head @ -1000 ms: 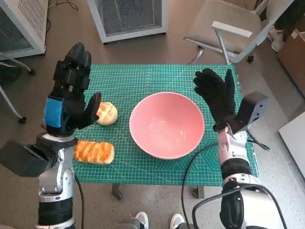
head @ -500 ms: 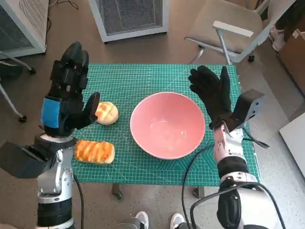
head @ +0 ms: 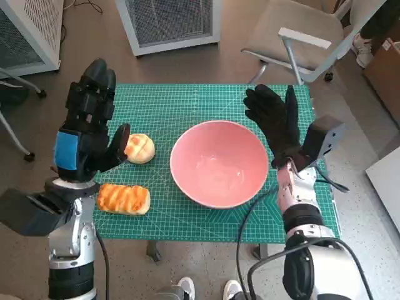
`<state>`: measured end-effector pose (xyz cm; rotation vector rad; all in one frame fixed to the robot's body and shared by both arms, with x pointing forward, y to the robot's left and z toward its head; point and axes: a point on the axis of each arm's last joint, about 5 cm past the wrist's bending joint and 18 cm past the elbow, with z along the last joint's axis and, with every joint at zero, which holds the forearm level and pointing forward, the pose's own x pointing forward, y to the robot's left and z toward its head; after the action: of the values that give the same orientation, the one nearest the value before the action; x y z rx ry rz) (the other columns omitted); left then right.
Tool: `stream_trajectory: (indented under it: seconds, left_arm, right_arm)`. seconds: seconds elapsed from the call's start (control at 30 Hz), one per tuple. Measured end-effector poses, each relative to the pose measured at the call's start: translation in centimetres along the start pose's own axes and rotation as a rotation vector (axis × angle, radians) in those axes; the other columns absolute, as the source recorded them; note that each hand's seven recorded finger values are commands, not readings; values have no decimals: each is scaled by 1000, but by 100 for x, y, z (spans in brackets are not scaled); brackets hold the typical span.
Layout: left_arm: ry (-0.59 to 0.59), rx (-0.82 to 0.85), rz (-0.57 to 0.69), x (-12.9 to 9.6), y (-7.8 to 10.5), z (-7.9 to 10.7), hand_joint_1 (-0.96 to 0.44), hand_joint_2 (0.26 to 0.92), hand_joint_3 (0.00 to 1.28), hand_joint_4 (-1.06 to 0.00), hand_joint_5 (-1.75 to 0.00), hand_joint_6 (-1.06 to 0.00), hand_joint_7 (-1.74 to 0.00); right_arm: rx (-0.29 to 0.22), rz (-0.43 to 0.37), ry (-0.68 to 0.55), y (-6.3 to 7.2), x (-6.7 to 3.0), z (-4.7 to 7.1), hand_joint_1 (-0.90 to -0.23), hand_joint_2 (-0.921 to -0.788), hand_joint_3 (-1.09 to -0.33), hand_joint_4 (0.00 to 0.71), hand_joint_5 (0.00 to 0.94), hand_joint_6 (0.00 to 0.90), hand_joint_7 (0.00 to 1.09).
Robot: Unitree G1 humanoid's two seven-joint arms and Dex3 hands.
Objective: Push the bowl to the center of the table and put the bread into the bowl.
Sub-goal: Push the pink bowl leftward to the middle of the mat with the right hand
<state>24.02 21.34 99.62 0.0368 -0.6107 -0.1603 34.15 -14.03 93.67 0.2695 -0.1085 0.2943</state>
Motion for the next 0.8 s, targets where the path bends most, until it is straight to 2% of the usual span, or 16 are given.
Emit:
stream_trajectory:
  seconds: [0.47, 0.6, 0.8]
  left_arm:
    - [-2, 0, 2, -1, -2, 4, -331, 708, 715, 1, 1, 1, -422]
    - [-1, 1, 6, -4, -2, 3, -335, 710, 710, 1, 0, 1, -413]
    - [2, 1, 10, -13, -2, -2, -336, 713, 704, 0, 0, 1, -410]
  right_arm:
    - [-13, 36, -15, 88, 59, 38, -531, -921, -644, 172, 0, 269, 27]
    - [-17, 41, -13, 98, 63, 38, -501, -921, -664, 168, 0, 264, 24]
    - [-22, 52, -11, 121, 74, 39, -502, -921, -671, 167, 0, 260, 21]
